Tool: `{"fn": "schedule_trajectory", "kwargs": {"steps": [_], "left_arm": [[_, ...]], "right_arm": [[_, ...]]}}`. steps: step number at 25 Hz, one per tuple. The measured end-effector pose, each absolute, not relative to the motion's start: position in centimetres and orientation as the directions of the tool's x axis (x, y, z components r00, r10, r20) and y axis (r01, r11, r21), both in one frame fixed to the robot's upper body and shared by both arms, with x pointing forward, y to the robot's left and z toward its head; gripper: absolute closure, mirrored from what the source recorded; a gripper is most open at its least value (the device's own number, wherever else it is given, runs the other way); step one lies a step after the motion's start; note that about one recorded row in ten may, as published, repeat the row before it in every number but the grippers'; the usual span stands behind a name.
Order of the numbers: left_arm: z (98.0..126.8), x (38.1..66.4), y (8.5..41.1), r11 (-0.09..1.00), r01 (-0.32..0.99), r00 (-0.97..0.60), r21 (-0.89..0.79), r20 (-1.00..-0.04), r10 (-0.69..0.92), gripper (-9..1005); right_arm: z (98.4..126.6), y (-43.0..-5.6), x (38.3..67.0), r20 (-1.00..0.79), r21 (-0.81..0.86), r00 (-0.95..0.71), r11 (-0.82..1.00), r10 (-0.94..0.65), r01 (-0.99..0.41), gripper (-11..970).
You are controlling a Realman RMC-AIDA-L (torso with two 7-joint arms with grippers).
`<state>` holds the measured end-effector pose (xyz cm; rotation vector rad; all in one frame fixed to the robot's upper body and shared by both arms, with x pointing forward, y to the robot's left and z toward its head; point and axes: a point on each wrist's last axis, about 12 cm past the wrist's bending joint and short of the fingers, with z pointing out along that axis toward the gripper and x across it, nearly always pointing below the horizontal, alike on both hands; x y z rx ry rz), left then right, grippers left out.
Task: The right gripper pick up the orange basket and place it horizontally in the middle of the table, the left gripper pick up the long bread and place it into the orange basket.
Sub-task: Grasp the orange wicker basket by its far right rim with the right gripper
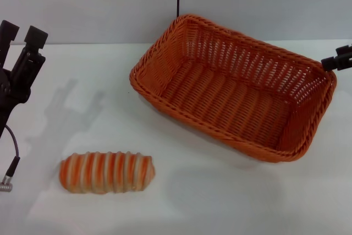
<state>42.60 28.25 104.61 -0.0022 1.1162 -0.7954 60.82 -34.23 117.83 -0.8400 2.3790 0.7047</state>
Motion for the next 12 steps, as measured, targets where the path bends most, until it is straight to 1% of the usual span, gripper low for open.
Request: {"fn": "schedule_trajectory", "kwargs": {"steps": [4,12], "left_arm": [[104.6,42.6,28.2,0.729,0.570,0.197,-0.380,-0.798,-0.570,160],[104.5,42.7,28.1,0.729,0.568,0.189,-0.383,-0.801,-0.567,163]], "right_arm": [[116.7,-33.9,60.9,-0.603,0.299,-0.683,0.677,-0.412,-0.672,359],[115.3,-32.7,61.2,-0.580,0.309,-0.690,0.667,-0.433,-0.678,370]]}}
